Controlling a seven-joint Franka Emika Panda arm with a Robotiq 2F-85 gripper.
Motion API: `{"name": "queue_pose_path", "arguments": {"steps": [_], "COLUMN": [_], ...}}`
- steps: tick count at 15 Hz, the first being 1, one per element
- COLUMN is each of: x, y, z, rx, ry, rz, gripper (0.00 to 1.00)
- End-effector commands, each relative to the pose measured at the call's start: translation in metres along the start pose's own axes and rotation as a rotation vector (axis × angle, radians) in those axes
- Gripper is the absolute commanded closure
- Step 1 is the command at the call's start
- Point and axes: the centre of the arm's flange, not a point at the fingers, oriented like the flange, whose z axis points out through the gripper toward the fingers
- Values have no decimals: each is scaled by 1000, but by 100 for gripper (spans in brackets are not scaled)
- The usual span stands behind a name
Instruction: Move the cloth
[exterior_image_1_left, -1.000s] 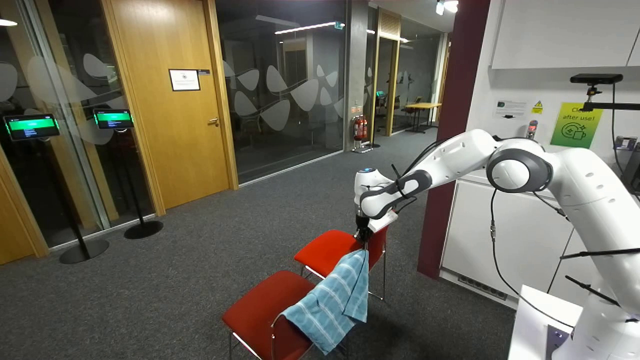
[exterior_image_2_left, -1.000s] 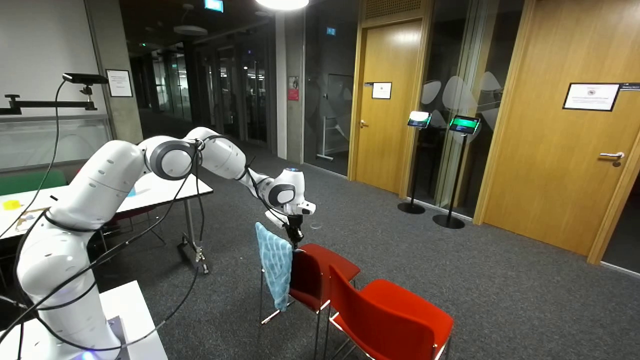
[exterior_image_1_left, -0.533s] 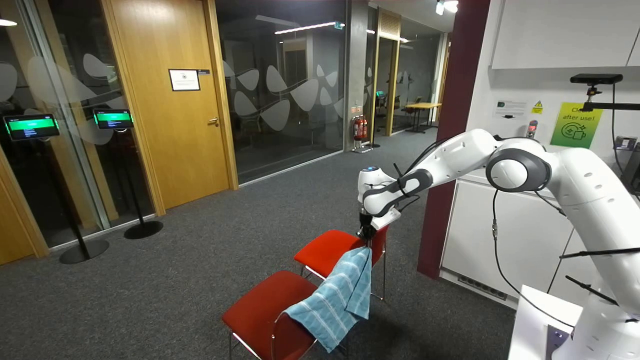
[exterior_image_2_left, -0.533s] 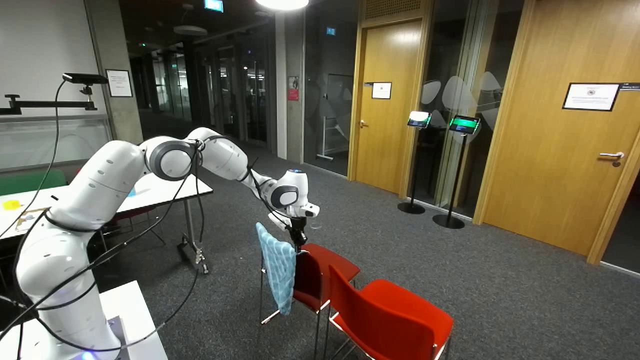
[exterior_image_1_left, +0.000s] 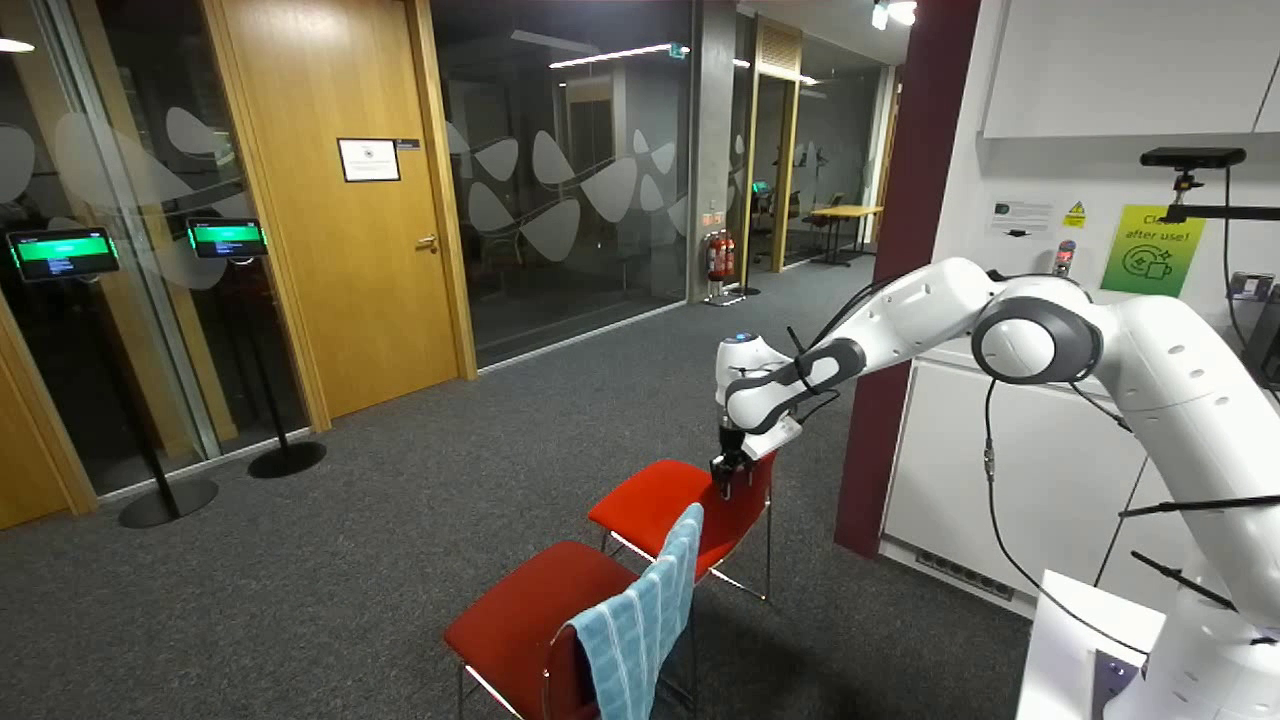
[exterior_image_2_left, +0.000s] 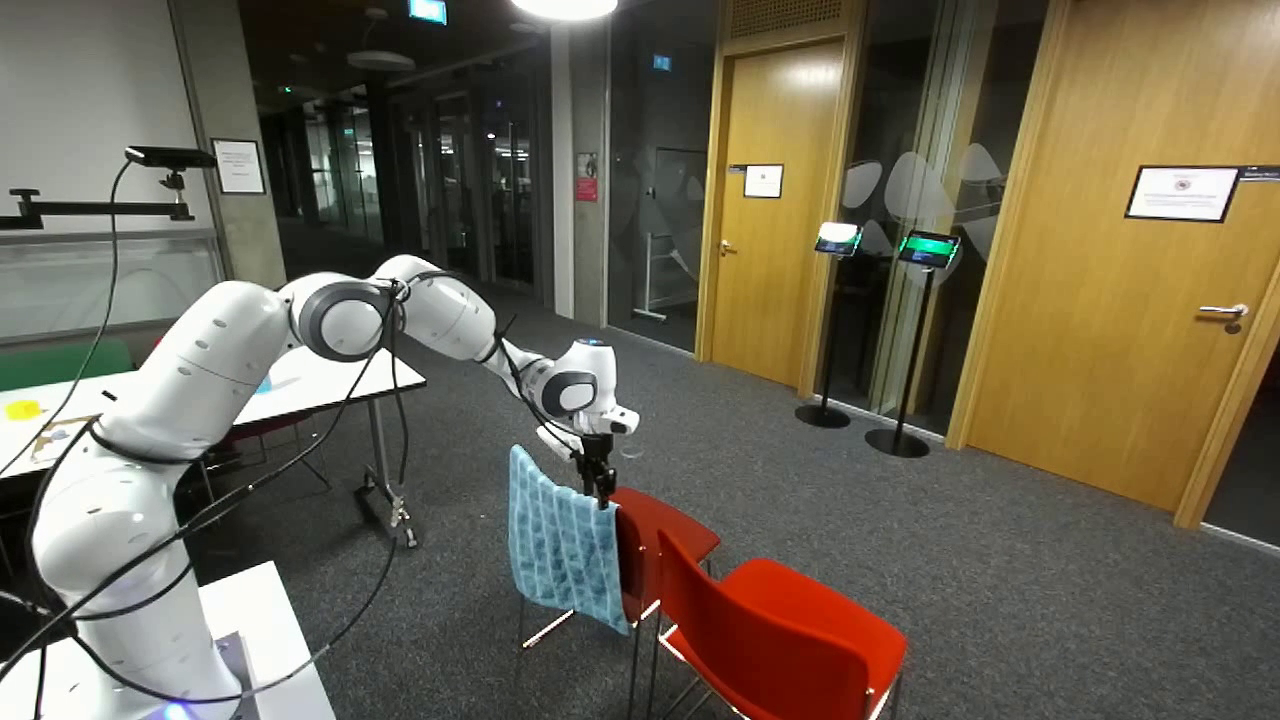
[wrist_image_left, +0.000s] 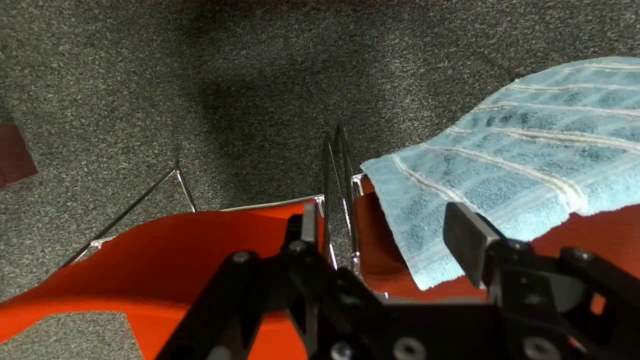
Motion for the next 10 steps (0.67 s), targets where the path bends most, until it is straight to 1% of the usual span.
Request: {"name": "queue_pose_path", "arguments": {"steps": [1,6,8,10], "x": [-2,-14,-24,-36], "y": [-2,-18,-25,-33], "z": [-7,-15,-24,-36], "rx": [12,23,30,40], "ry": [15,38,74,132], "rz": [17,-5,-23,-46], "gripper": [1,0,0,0]}}
